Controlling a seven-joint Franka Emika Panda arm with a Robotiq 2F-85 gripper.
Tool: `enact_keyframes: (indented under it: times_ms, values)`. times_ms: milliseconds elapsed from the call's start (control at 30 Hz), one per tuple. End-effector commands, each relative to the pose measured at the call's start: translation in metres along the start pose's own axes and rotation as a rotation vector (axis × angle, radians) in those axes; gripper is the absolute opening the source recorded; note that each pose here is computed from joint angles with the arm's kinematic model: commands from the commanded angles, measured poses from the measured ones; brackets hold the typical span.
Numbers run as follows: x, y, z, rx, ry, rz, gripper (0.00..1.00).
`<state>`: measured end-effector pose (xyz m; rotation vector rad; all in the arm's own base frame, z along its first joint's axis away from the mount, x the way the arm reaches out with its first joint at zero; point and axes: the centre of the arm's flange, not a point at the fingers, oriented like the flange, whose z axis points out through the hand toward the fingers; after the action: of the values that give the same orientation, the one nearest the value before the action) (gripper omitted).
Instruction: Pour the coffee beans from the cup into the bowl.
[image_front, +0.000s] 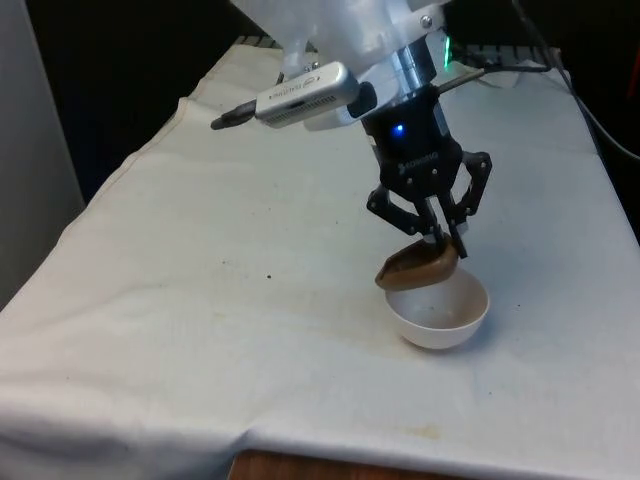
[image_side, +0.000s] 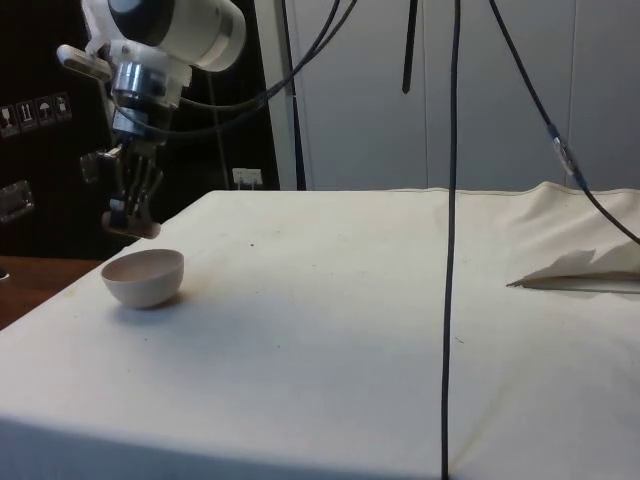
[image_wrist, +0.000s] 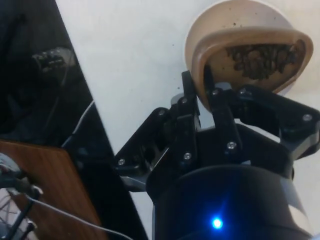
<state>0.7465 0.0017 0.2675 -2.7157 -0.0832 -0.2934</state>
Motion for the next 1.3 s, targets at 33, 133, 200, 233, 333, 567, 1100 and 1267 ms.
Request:
enact_keyframes:
  times_ms: [33, 133, 200, 233, 333, 567, 1100, 1267]
  values:
    - [-0.002, -0.002, -0.002, 0.022, 0.007, 0.003, 0.00]
    - [-0.005, -0.002, -0.001, 0.042, 0.010, 0.007, 0.00]
    - [-0.007, -0.003, -0.001, 0.052, 0.012, 0.007, 0.00]
    - [-0.008, -0.004, 0.000, 0.057, 0.012, 0.007, 0.00]
    - [-0.010, -0.006, 0.000, 0.070, 0.013, 0.007, 0.00]
    - [-0.015, -0.007, 0.003, 0.103, 0.017, 0.008, 0.00]
    - [-0.017, 0.000, 0.003, 0.223, 0.044, 0.031, 0.00]
    - [-0.017, -0.001, 0.002, 0.248, 0.053, 0.036, 0.00]
